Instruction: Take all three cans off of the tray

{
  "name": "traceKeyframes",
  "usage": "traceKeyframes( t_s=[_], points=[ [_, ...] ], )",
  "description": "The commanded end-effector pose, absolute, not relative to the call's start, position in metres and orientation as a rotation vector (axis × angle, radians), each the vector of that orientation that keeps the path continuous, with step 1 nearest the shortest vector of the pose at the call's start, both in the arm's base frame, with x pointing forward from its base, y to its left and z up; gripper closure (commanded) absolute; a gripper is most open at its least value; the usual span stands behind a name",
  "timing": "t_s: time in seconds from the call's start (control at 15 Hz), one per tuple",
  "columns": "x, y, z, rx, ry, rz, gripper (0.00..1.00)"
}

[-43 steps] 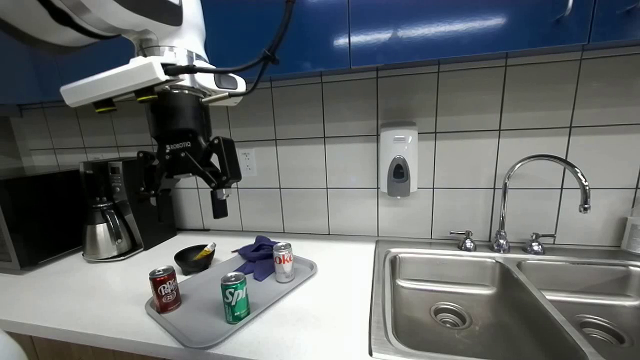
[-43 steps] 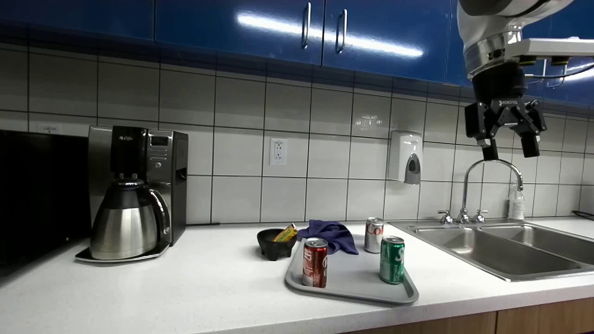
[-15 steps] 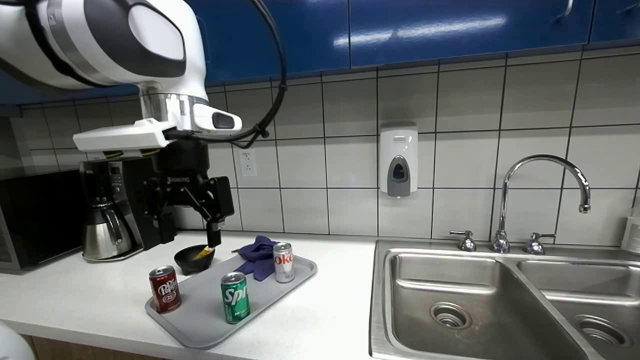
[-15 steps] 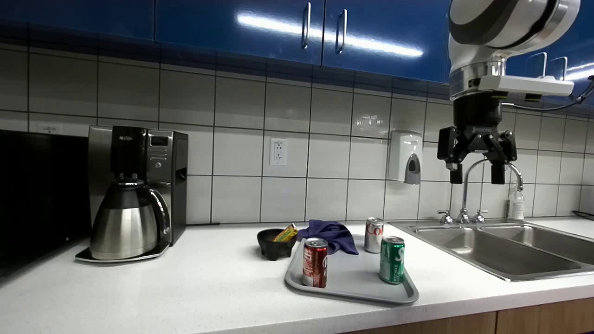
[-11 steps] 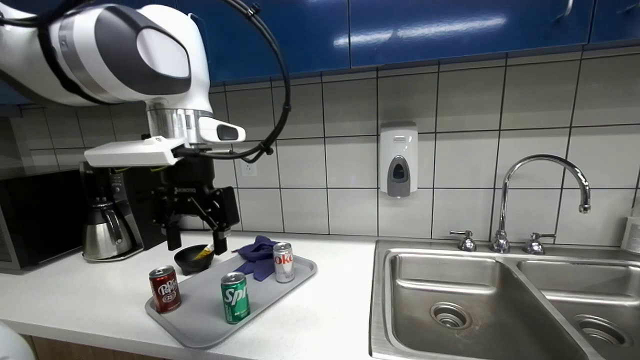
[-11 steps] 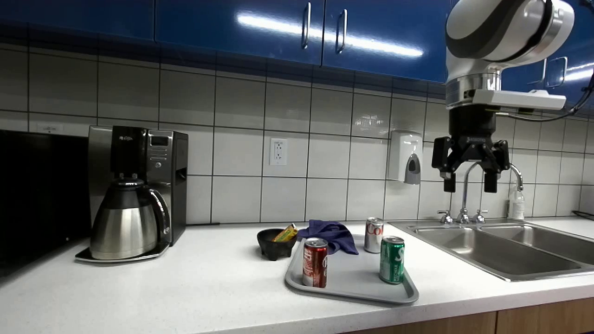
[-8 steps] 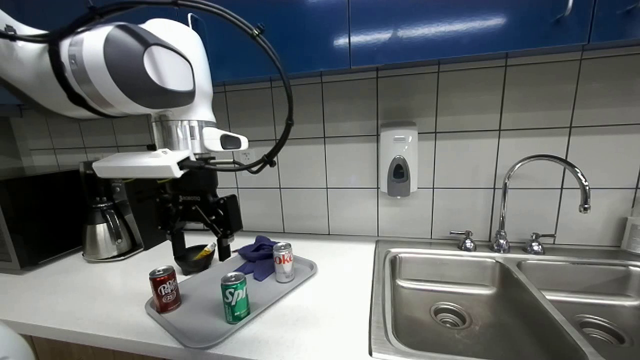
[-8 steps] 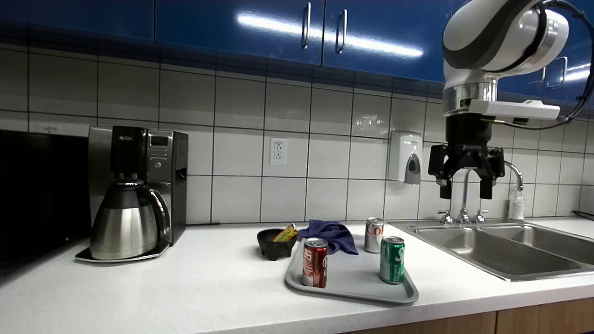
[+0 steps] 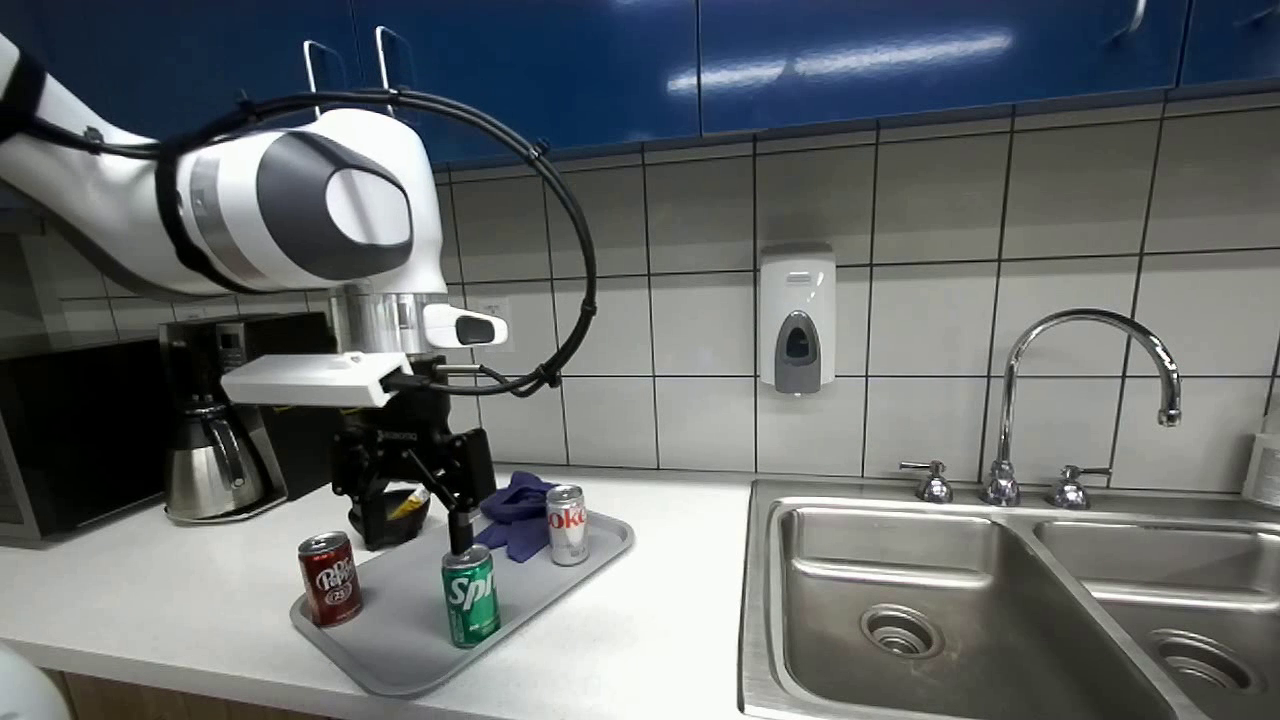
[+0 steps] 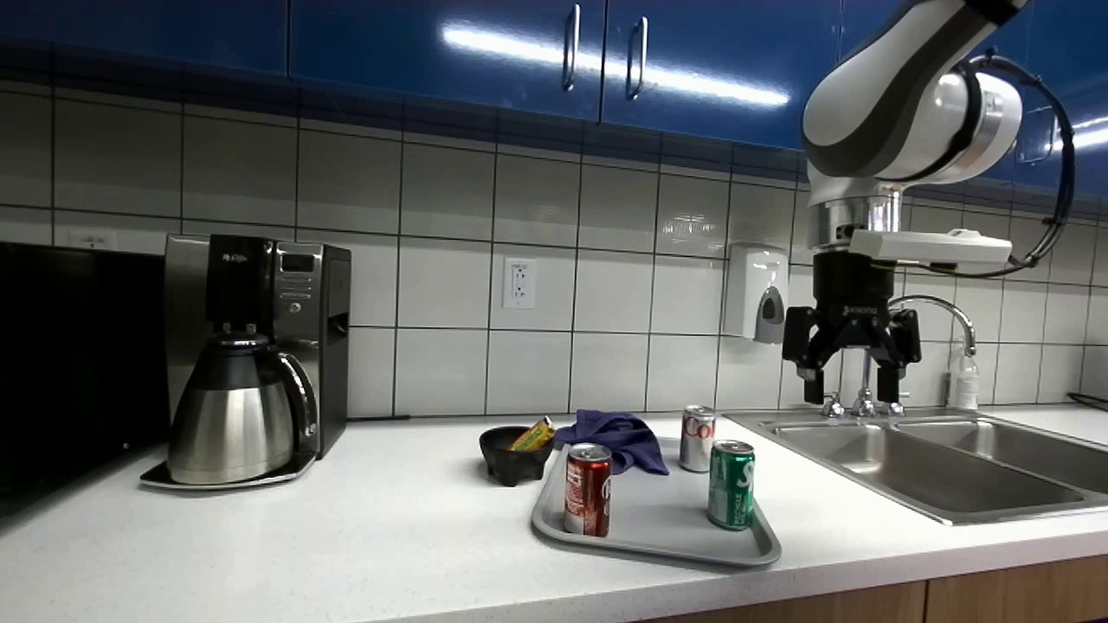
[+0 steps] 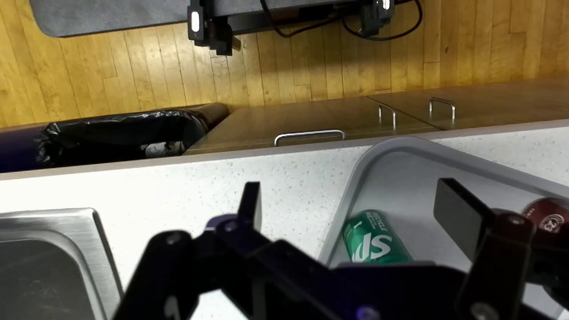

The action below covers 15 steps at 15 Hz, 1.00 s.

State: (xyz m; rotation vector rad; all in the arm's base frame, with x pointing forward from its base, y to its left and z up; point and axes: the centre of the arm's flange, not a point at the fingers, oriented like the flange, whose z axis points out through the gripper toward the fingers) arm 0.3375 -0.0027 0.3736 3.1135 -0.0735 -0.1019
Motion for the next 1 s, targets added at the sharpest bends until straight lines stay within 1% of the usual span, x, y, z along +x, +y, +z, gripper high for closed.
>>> traceKeyframes(
  t_s=[0.0, 0.93],
  points=[
    [0.355, 0.008, 0.356, 3.106, -0.111, -0.123, 0.00],
    [0.403, 0.031, 0.306, 3.074, -0.195, -0.196, 0.00]
  ],
)
